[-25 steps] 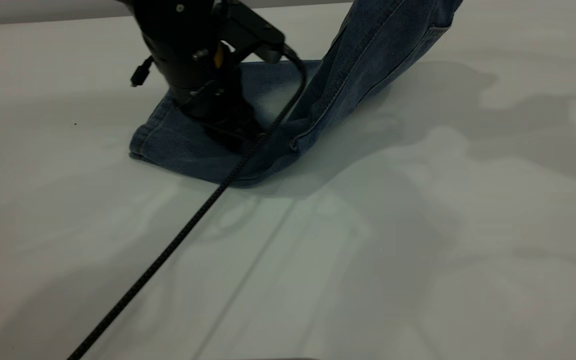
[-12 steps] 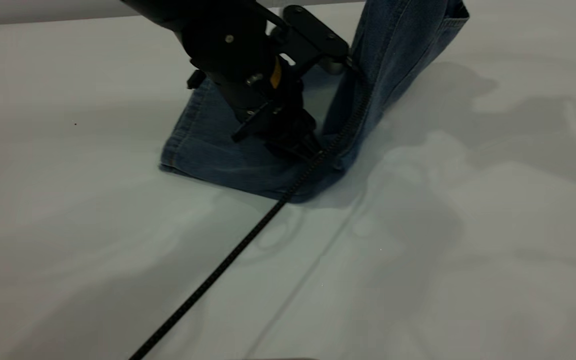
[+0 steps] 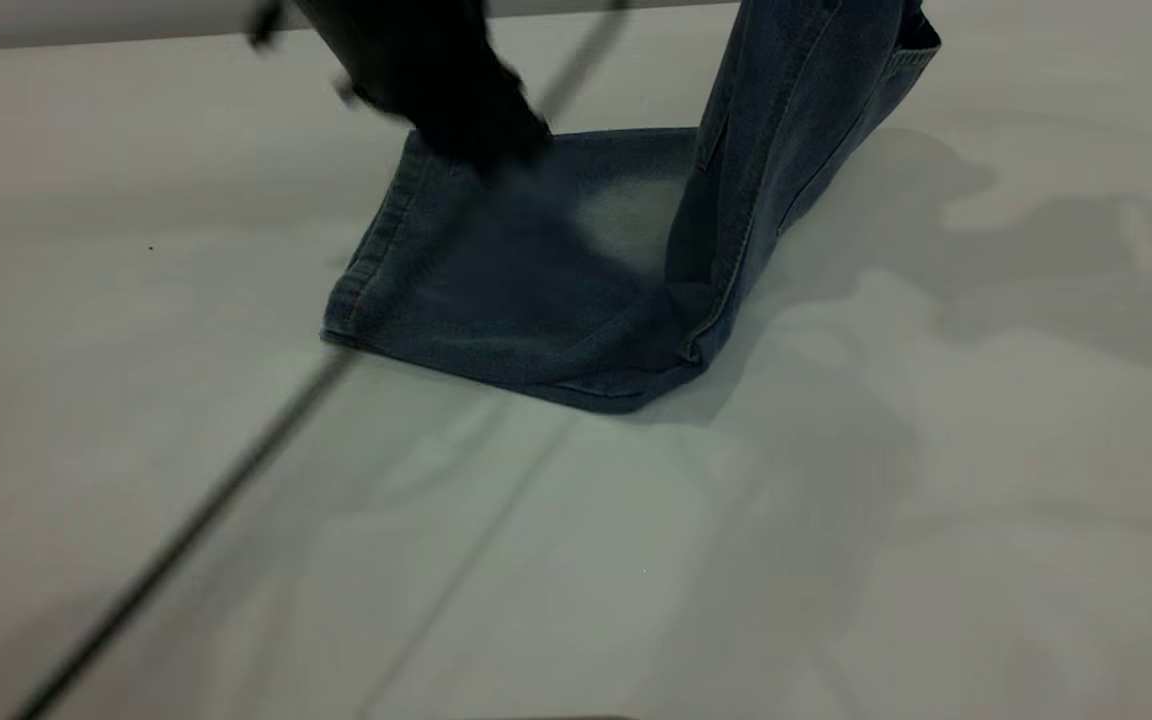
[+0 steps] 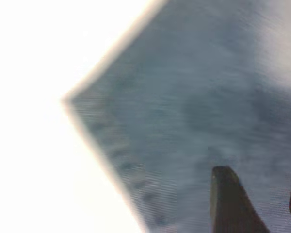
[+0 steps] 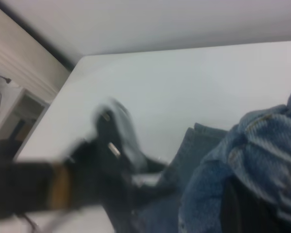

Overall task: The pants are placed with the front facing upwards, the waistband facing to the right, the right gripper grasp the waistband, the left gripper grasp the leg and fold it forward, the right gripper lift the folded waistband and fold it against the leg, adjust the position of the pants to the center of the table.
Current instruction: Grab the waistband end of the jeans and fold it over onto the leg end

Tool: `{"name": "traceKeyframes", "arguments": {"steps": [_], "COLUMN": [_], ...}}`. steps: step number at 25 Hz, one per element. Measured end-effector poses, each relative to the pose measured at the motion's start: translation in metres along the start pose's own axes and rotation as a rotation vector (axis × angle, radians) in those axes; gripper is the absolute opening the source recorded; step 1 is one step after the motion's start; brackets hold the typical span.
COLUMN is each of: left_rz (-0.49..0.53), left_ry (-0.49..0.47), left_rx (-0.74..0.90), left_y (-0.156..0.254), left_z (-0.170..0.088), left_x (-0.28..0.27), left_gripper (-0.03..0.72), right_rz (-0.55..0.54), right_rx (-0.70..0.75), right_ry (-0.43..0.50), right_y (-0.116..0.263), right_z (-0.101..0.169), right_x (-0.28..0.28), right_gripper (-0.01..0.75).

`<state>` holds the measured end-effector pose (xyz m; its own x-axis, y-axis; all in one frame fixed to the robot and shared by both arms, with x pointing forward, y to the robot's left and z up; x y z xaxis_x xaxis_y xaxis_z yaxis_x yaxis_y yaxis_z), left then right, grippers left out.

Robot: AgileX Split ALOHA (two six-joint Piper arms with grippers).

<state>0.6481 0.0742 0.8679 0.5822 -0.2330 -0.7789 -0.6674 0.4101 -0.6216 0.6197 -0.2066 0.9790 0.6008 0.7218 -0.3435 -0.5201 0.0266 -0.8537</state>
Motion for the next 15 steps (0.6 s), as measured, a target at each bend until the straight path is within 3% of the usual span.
{"name": "traceKeyframes", "arguments": {"steps": [4,7,15], "left_rz": [-0.131,-0.258,-0.532], "left_ry": [-0.051,-0.081,-0.099], "left_rx": [-0.067,-0.1,-0.122], "left_y": [-0.039,-0.068,-0.108], "left_z": [0.038,0.058,0.068], "left_x": [-0.052,-0.106,-0.23], "left_gripper": [0.286,0.286,0.286], "right_rz": [0.029,0.077,0.164], "right_rx": [-0.025,-0.066,-0.225], "right_ry": [-0.019,-0.041,0.046], "right_y": [0.004,0.013,0.036], "right_z": [0.01,0.033,0.081], "right_x": [0.007,0.027,0.075], "right_gripper": [0.068,0.068,0.068]}}
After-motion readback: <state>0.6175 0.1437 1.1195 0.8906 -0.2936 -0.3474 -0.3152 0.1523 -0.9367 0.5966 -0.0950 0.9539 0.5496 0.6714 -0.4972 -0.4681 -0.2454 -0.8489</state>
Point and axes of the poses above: a point on each arm's last joint axis where the gripper is mounted, x pointing out along that axis toward the gripper, z along the wrist's bending axis when the last joint is at zero, y = z × x, the point moved 6 cm from there along x, pointing out along that axis toward the gripper, and after that the axes turned 14 degrees about -x, right-handed, at the moved point
